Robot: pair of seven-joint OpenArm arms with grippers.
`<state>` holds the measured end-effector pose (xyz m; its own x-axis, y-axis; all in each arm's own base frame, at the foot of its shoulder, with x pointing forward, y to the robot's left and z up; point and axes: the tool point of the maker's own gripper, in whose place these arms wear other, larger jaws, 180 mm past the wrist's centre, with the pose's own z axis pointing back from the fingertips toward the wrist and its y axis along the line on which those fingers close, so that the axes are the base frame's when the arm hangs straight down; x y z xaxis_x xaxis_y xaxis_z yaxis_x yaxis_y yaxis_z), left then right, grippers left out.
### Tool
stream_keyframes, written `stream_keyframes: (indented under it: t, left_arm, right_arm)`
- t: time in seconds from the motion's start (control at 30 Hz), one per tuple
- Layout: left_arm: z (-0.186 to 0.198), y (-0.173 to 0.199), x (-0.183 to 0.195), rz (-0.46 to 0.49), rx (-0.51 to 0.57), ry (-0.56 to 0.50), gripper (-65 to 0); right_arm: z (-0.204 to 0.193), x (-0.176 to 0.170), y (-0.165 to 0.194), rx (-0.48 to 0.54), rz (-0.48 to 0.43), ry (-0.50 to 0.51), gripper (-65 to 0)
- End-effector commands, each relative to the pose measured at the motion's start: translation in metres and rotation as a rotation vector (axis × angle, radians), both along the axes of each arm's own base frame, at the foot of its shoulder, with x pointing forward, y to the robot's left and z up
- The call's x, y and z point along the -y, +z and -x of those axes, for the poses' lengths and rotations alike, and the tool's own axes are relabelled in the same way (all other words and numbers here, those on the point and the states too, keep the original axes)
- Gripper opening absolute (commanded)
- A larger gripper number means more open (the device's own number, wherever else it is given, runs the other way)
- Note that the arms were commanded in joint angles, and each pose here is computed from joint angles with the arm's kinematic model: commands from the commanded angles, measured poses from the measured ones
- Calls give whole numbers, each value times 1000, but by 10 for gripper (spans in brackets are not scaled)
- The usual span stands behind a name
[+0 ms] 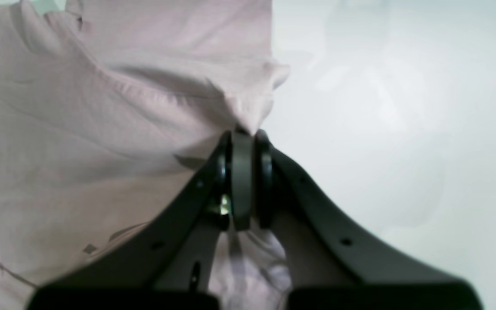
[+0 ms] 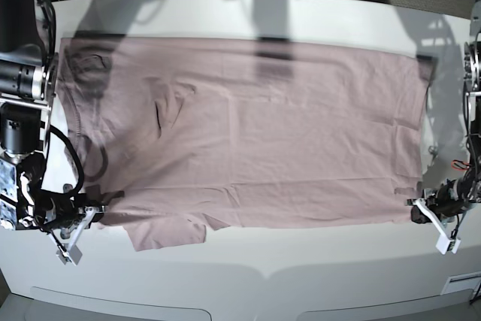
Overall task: Fold the T-shirt properly
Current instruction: 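Lift and carry the held edge across the shirt toward the robot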
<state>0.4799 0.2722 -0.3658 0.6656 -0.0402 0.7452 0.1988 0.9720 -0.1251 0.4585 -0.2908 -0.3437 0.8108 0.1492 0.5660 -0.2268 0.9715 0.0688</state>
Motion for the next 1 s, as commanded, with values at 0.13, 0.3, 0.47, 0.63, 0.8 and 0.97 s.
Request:
stream_keyframes:
  t: [0.13, 0.3, 0.47, 0.63, 0.8, 0.97]
  left_arm:
    - [-4, 16, 1, 10, 63, -14, -650]
    - [7, 9, 5, -19, 72, -26, -650]
    - [16, 9, 10, -64, 87, -14, -650]
    - [26, 13, 20, -96, 92, -43, -650]
    - [37, 22, 12, -89, 115, -6, -650]
    - [50, 40, -13, -80, 151, 70, -650]
  right_arm:
    - [-26, 1, 43, 177, 11, 18, -650]
    - [-20, -14, 55, 252, 66, 86, -650]
    - [-2, -28, 49, 269, 108, 145, -650]
    - [19, -38, 33, 262, 121, 186, -650]
    - [34, -50, 30, 275, 136, 227, -650]
    - [42, -49, 41, 318, 144, 220, -650]
